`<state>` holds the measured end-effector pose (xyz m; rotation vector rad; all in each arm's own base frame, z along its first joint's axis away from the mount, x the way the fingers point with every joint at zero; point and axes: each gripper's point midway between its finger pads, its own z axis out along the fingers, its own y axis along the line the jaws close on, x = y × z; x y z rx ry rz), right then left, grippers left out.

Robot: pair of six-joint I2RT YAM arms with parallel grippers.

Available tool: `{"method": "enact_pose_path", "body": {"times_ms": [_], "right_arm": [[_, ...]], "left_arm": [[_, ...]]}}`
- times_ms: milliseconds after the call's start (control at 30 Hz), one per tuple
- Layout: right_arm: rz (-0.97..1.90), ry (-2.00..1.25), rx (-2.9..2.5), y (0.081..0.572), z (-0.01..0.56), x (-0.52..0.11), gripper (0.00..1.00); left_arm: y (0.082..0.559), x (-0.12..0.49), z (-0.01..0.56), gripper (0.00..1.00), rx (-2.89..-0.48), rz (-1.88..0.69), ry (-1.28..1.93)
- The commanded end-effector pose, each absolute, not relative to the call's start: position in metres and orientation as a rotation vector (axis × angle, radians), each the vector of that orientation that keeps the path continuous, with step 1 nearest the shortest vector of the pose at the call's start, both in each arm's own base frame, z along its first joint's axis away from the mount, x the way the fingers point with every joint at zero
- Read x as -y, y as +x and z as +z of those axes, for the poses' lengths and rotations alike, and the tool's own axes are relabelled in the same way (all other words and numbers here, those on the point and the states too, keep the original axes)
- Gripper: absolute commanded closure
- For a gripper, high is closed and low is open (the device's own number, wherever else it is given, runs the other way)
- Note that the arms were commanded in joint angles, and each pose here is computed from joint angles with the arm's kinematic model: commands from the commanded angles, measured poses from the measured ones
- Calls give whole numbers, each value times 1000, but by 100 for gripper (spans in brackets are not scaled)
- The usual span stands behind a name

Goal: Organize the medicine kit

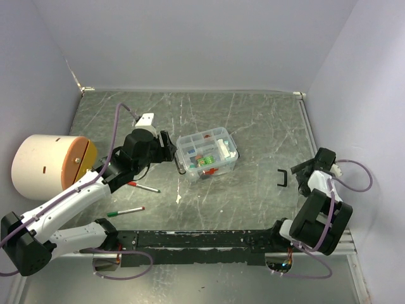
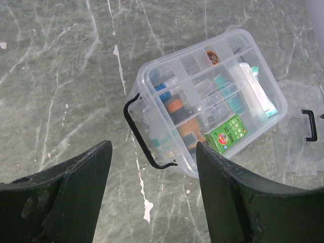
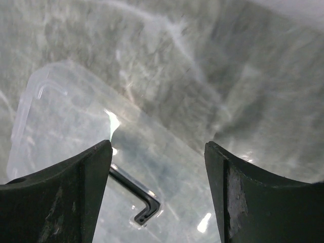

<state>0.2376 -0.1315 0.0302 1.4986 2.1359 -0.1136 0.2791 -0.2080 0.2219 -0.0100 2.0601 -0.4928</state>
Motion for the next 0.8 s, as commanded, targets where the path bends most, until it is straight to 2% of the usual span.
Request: {"method": "enact_pose_path", "body": {"times_ms": [0,133,233,433,667,767], "right_arm": [[211,1406,-2157,258,27,99,28],[288,1423,-2179,252,23,85,30],[343,1417,-2176,249,24,72,38],[332,1343,-2195,239,25,54,39],[221,1171,-2293,234,29,50,38],[162,1107,-2330,237,29,53,28]], "left_arm": [[278,207,227,23,-2036,-522,-29],[278,206,229,23,-2031,-523,-32],[277,209,229,24,-2033,-538,-15],[276,223,220,25,-2081,-571,33],[278,232,212,25,-2110,-592,60],[278,235,216,26,-2108,-598,78]]}}
